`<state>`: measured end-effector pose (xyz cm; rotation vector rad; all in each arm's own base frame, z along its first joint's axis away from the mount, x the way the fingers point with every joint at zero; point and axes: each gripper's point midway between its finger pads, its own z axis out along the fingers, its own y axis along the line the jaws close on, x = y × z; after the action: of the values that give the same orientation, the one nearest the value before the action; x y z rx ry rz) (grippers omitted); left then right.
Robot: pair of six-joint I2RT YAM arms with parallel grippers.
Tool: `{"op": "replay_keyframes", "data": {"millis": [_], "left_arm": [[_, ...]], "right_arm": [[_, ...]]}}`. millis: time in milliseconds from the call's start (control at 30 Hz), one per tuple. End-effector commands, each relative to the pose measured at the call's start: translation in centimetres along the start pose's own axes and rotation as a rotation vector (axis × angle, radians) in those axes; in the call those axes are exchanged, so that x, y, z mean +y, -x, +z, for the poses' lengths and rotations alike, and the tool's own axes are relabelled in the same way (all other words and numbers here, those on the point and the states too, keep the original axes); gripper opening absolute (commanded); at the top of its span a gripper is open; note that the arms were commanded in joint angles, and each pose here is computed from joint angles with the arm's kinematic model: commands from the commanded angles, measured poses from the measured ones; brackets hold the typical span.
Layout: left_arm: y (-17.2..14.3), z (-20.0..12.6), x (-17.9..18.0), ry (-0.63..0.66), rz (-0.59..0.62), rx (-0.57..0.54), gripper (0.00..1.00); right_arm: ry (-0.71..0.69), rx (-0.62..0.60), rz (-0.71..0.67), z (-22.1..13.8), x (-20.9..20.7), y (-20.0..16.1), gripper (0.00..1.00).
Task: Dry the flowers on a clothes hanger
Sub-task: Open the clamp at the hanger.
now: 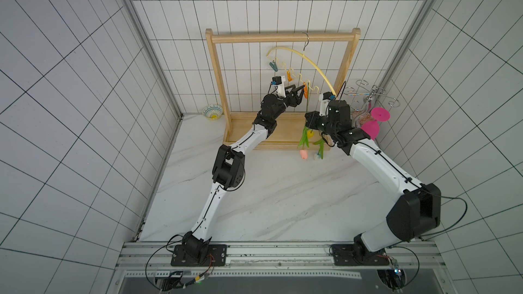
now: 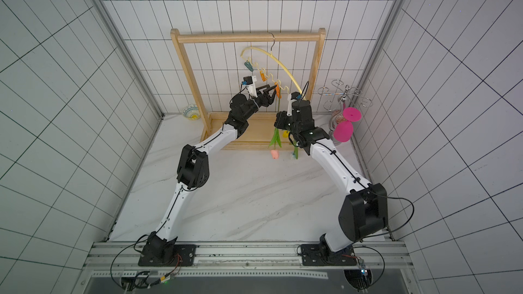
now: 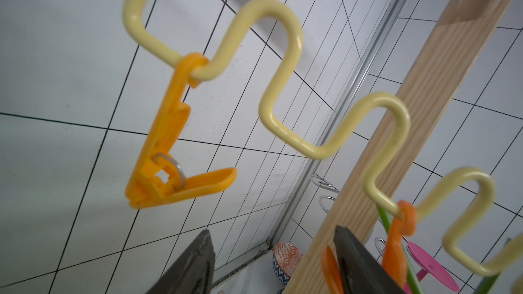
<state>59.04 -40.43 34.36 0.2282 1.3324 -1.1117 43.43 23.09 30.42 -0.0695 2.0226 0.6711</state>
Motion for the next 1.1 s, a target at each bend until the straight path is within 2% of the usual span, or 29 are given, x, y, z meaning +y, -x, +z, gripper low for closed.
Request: {"op": "replay_keyframes", "data": {"millis": [0,400,567,733,1067], "left_arm": [[2.7,-0.8,-1.6,-0.043,0.007,-0.036,0.71],[4.7,-2.9,-1.3,-0.057,-0.013,-0.052,0.84],[5.0,-3.2,-1.8,-0.088,-0.011,-0.043,0.84],[3.8,-2.5,-2.9,-0.128,0.007,0.015,0.84],[1.7,-1.2,-2.6,-0.105,0.018,0.08,0.84]], "right_arm": [[-0.03,-0.017,-0.036,-1.0,-0.3,0.5,0.0],[-0.008,0.011,-0.037,0.0,0.0,0.1,0.0],[-0.001,0.024,-0.035,0.4,0.1,-0.1,0.0],[-0.016,0.018,-0.035,0.5,-0.1,0.0,0.0],[0.0,0.036,-0.055,0.8,0.2,-0.1,0.0]]}}
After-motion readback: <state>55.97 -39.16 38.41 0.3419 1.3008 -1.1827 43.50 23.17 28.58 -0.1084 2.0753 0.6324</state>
